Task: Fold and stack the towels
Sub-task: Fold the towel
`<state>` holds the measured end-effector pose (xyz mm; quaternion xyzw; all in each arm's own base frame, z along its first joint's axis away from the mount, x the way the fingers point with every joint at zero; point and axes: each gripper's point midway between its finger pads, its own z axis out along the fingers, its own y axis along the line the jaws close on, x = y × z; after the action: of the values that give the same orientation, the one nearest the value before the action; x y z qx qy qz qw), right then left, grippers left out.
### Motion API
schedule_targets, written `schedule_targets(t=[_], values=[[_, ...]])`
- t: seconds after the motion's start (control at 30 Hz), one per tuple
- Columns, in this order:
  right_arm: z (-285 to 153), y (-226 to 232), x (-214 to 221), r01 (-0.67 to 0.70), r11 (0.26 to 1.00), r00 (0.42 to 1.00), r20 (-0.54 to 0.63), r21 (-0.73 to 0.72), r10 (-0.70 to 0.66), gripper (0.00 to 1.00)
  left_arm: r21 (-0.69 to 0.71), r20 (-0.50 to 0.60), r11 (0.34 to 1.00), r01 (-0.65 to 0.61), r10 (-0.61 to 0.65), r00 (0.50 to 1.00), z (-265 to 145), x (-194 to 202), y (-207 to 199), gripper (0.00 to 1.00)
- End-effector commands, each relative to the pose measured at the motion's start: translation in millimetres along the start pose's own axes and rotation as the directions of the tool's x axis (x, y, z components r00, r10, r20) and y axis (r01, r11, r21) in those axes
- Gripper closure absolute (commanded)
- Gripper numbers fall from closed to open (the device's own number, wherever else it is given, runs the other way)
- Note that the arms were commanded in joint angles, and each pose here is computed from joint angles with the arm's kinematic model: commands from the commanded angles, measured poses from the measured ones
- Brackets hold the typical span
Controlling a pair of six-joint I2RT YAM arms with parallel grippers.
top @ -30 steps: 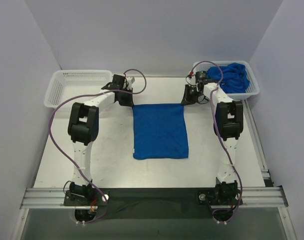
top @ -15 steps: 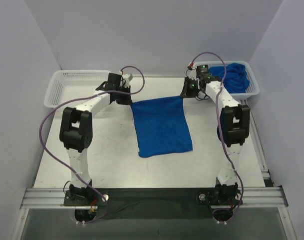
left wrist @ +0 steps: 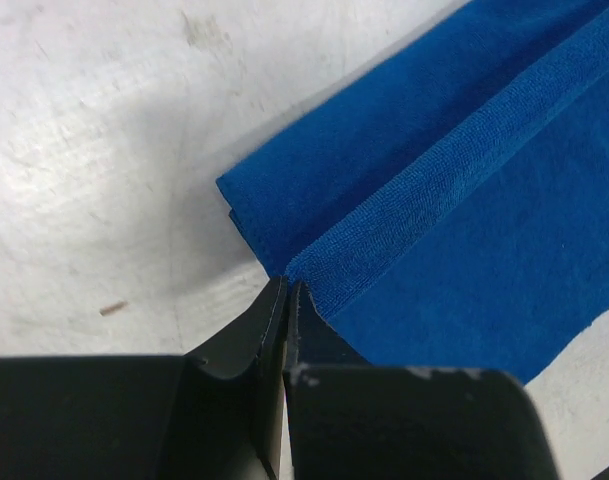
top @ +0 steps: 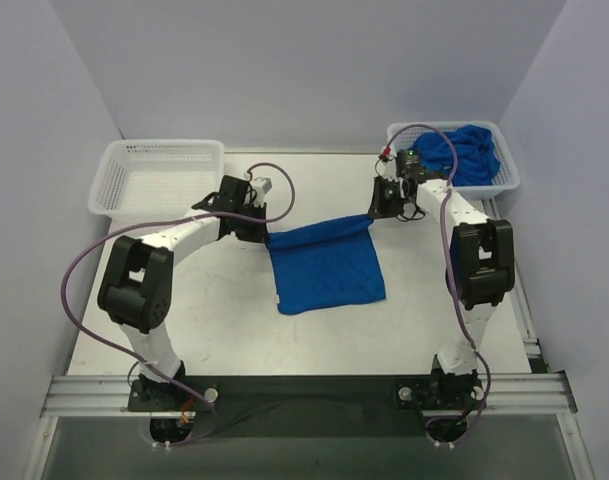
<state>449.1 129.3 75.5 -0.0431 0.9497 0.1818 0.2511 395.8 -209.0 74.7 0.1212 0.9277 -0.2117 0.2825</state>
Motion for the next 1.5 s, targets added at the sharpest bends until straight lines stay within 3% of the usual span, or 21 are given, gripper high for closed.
schedule_targets(t=[0.0,0.43,0.73,1.03,1.23,1.47], values=[[-30,1,-6,0.025,0.999,0.998,0.063,0.043,-0.028,1.0,0.017,0.058,1.0,-0.004,0.003,0.998,-18,-2,-17,1.0],[-41,15,71,-0.055,0.994,0.998,-0.021,0.097,0.058,1.0,0.01,0.021,0.999,0.042,-0.042,0.999,-47,52,-35,1.0],[-24,0,118,-0.095,0.977,0.991,-0.077,0.189,0.111,1.0,-0.01,-0.073,0.996,0.092,-0.092,0.993,-27,88,-34,1.0],[-8,-8,124,-0.097,0.978,0.989,-0.095,0.183,0.116,1.0,-0.047,-0.141,0.983,0.179,-0.184,0.973,-7,126,-35,1.0],[-8,-4,118,-0.11,0.981,0.989,-0.085,0.162,0.124,1.0,-0.107,-0.127,0.977,0.184,-0.197,0.972,-6,125,-21,1.0],[-1,13,102,-0.16,0.975,0.984,-0.046,0.153,0.169,1.0,-0.165,-0.073,0.965,0.205,-0.22,0.973,-2,75,25,1.0]])
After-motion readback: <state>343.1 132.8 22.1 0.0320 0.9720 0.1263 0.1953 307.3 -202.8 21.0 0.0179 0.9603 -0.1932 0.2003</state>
